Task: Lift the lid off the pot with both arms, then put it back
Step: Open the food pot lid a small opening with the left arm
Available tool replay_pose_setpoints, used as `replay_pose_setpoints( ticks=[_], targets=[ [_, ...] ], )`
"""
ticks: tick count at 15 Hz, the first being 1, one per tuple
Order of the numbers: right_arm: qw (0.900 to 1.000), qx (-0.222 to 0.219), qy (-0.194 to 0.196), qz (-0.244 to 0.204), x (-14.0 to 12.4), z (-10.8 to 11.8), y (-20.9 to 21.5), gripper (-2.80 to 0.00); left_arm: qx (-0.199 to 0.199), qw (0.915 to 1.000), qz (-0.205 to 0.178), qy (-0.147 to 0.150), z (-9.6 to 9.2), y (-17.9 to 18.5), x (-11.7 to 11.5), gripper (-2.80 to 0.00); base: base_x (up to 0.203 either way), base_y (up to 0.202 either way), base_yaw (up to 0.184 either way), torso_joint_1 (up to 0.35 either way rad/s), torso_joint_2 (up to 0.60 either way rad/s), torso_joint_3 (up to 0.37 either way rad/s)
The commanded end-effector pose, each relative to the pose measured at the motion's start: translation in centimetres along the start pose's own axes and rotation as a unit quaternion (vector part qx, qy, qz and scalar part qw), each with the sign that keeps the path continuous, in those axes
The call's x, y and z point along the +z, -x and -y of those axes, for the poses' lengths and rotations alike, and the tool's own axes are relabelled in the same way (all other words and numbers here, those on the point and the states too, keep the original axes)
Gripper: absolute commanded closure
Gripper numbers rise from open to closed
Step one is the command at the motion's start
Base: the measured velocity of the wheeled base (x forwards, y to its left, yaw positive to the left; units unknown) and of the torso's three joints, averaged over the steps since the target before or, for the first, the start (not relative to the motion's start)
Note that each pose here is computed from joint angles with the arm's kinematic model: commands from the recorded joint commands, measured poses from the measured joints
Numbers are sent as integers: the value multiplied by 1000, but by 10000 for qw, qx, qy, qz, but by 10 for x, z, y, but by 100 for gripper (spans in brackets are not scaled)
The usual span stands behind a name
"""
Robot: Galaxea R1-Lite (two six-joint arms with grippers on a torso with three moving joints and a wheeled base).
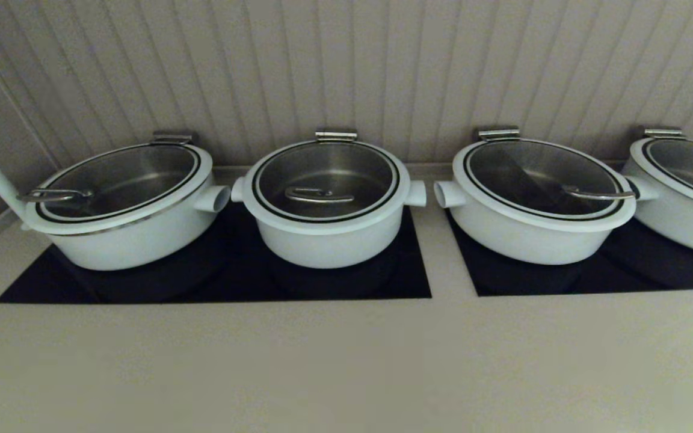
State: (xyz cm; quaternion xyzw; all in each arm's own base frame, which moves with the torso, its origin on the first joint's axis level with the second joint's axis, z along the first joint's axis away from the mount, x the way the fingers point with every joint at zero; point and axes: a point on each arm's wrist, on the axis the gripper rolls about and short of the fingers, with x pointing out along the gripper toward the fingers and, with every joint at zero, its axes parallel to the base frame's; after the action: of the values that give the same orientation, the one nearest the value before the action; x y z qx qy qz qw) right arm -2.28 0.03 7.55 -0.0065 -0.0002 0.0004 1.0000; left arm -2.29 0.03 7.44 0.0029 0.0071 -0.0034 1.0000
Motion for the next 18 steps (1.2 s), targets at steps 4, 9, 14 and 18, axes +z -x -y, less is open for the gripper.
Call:
replay_pose_setpoints(
  ticks=[4,9,14,18],
  targets=[
    [9997,64,226,-21,0,0,0,0,3,10000,2,2,0,0,0,0,0,0,0,0,0,0],
    [9980,219,587,90,2,-1,0,0,3,10000,-6,29,0,0,0,0,0,0,0,0,0,0],
    [9983,227,528,-16,0,-1,0,0,3,10000,-15,13,0,0,0,0,0,0,0,0,0,0],
    [9984,227,517,-17,0,-1,0,0,-14,9995,229,-216,0,0,5,0,0,0,0,0,0,0]
  ],
)
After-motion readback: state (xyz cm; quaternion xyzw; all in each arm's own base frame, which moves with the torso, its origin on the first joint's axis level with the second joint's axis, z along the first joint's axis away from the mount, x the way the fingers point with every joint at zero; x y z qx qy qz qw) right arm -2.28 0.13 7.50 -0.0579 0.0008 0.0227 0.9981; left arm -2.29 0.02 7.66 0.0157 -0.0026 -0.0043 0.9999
